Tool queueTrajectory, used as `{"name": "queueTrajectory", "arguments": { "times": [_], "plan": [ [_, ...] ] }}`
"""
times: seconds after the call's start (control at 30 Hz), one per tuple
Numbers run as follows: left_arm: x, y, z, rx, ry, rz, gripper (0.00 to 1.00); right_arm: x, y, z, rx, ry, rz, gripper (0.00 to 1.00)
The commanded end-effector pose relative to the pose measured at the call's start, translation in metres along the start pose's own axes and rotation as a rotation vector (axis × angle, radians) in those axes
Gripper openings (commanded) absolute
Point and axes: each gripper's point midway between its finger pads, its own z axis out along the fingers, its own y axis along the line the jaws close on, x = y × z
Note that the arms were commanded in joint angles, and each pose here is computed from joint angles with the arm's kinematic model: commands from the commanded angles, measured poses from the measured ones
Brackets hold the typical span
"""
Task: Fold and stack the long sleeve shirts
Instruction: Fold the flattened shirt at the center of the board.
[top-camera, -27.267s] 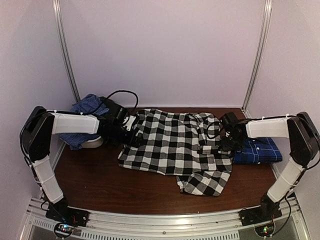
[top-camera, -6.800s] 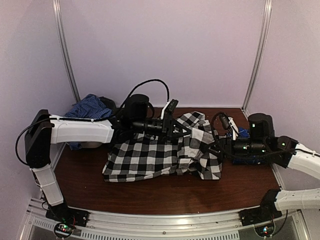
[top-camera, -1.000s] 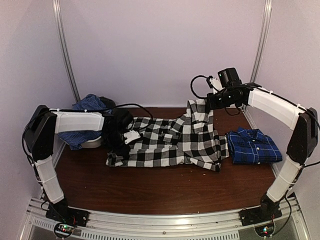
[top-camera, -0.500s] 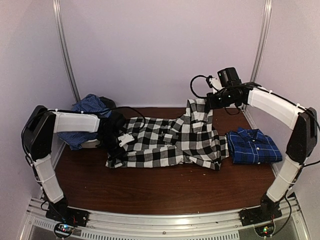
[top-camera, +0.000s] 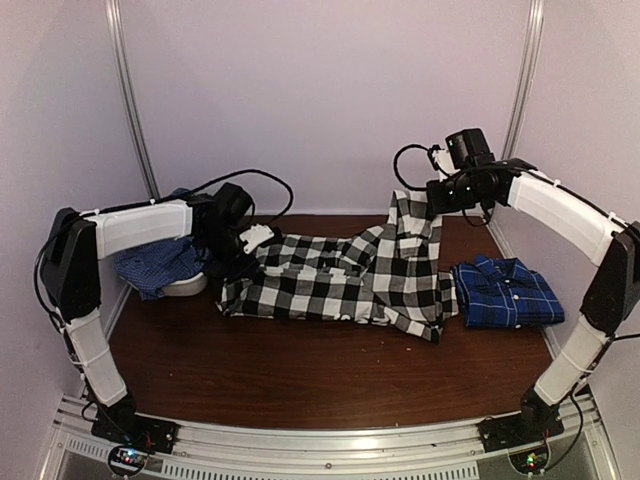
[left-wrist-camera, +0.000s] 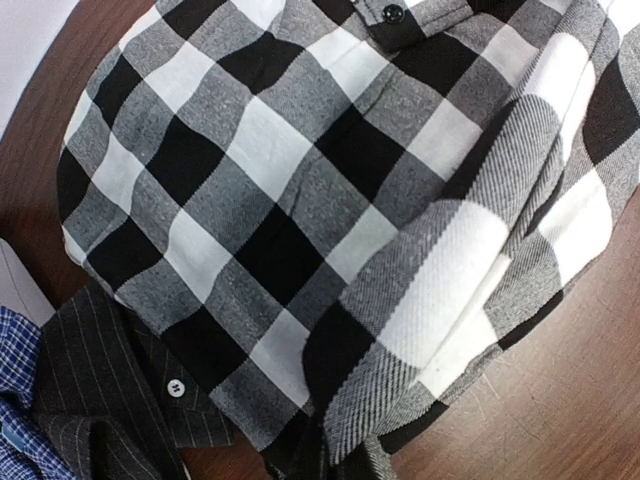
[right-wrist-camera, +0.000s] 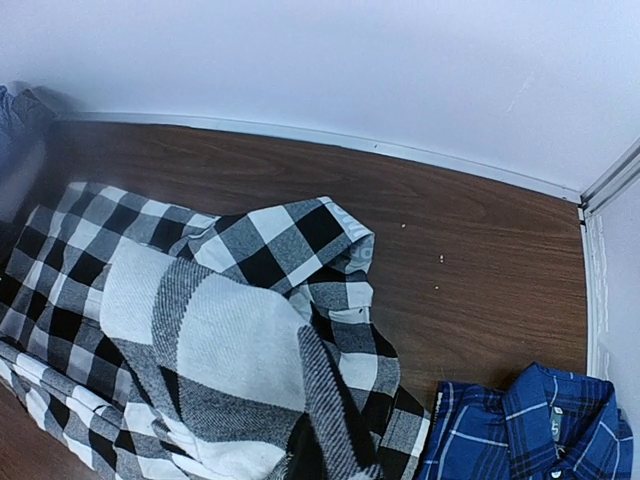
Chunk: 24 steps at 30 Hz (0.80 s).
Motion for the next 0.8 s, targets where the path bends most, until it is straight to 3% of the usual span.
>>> {"name": "queueTrajectory", "arguments": {
  "times": [0.0, 0.17, 0.53, 0.77],
  "plan": [
    [0.019, 0.003, 0.022, 0.013, 0.098, -0.001, 0.00, -0.018, -0.009, -0.011, 0.034, -0.050, 0.005, 0.00],
    [0.034, -0.002, 0.035, 0.031, 0.142, -0.008, 0.00, -0.016, -0.001, 0.006, -0.002, -0.041, 0.005, 0.00],
    [0.034, 0.030, 0.040, -0.098, 0.173, -0.037, 0.21, -0.016, -0.006, 0.047, 0.069, -0.014, -0.033, 0.00],
    [0.042, 0.049, 0.038, -0.199, 0.214, -0.042, 0.26, 0.005, -0.012, 0.076, 0.114, 0.048, -0.058, 0.00]
  ]
}}
